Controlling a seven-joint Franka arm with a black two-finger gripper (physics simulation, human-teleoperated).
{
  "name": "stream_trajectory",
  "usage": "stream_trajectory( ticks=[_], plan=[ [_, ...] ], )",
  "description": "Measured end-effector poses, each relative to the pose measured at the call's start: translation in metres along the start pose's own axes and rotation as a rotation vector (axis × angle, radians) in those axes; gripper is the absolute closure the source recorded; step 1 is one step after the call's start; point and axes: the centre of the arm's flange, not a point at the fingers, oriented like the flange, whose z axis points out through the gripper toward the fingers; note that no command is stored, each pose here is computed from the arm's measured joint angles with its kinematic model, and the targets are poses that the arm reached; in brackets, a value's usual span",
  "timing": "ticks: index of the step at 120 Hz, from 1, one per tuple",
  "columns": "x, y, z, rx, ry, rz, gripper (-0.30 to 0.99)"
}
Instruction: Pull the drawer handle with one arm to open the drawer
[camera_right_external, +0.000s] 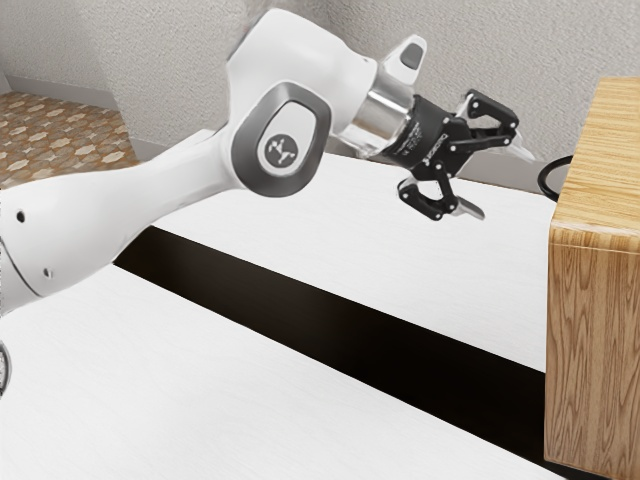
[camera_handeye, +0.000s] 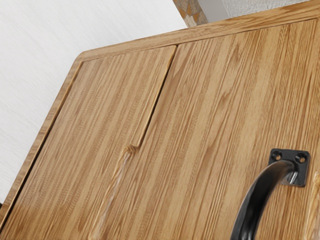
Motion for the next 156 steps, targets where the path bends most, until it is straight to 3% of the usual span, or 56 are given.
stream_trajectory(
  ticks=[106, 156],
  plan=[
    [-0.007, 0.005, 0.025, -0.009, -0.011, -0.086, 0.38],
    [-0.004, 0.006, 0.018, -0.013, 0.003, -0.104, 0.69]
  ],
)
